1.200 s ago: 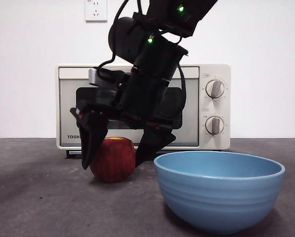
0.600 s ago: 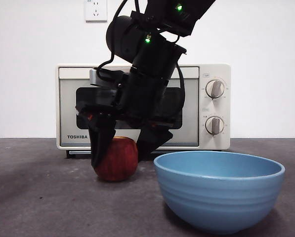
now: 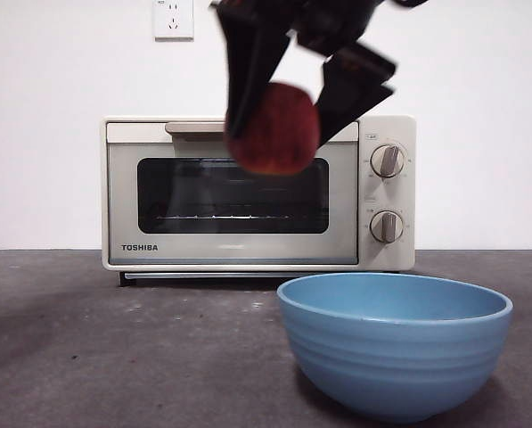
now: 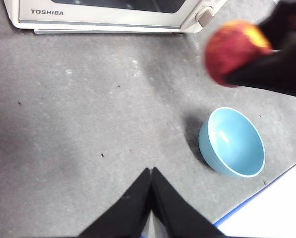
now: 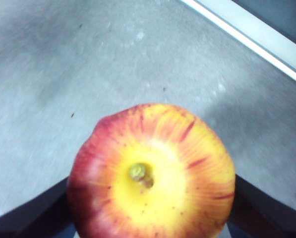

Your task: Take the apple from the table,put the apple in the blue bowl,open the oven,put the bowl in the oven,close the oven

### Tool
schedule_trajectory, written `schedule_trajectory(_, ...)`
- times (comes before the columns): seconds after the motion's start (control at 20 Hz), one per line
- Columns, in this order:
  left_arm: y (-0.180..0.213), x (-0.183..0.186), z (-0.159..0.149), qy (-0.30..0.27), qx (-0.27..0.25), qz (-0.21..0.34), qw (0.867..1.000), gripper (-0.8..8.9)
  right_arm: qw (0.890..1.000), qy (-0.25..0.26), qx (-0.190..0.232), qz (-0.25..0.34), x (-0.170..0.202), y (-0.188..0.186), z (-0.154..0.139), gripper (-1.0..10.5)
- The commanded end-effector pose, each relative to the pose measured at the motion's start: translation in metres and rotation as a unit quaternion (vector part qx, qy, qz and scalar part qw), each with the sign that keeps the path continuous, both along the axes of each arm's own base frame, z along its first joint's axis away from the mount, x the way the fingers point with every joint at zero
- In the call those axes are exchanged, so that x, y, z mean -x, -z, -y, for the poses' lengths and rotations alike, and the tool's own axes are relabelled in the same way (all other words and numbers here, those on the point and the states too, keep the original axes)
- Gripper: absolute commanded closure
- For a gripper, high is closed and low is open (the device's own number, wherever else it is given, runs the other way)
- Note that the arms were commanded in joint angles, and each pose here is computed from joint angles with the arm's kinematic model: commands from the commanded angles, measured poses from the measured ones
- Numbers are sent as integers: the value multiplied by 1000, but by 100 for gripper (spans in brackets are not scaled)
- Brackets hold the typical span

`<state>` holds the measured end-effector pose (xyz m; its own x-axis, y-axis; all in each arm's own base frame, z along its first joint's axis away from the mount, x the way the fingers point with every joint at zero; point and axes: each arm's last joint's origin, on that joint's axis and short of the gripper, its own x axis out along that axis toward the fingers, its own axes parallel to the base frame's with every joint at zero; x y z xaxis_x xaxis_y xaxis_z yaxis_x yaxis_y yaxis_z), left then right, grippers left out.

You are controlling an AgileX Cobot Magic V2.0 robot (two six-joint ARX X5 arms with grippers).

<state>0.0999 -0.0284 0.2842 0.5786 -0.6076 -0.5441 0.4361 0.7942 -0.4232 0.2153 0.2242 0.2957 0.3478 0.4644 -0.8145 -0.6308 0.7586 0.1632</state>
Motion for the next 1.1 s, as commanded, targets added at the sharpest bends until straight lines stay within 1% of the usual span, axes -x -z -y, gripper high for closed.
schedule_trajectory(0.05, -5, -1, 0, 7, -2, 15, 1000, 806, 1000, -10, 4, 4, 15, 7, 10, 641)
schedule_trajectory(0.25, -5, -1, 0, 7, -2, 15, 1000, 806, 1000, 6, -7, -4, 40, 33, 35, 641)
schedule_trajectory(0.35, -5, -1, 0, 7, -2, 15, 1000, 806, 1000, 12, -6, -12, 48, 49, 42, 641)
schedule_trajectory(0.5, -5, -1, 0, 7, -2, 15, 1000, 806, 1000, 7, 2, -25, 58, 74, 44, 641)
schedule_trajectory(0.65, -5, -1, 0, 7, -2, 15, 1000, 806, 1000, 6, -3, -23, 65, 91, 42, 640)
schedule_trajectory(0.7, -5, -1, 0, 7, -2, 15, 1000, 806, 1000, 11, 2, -20, 67, 94, 42, 639)
schedule_trajectory(0.8, -5, -1, 0, 7, -2, 15, 1000, 806, 1000, 14, 10, -19, 68, 99, 44, 598)
schedule_trajectory(1.0, -5, -1, 0, 7, -2, 15, 1000, 806, 999, 8, 20, -31, 72, 108, 45, 566)
schedule_trajectory(1.1, -5, -1, 0, 7, -2, 15, 1000, 806, 999, 2, 19, -27, 72, 108, 44, 548)
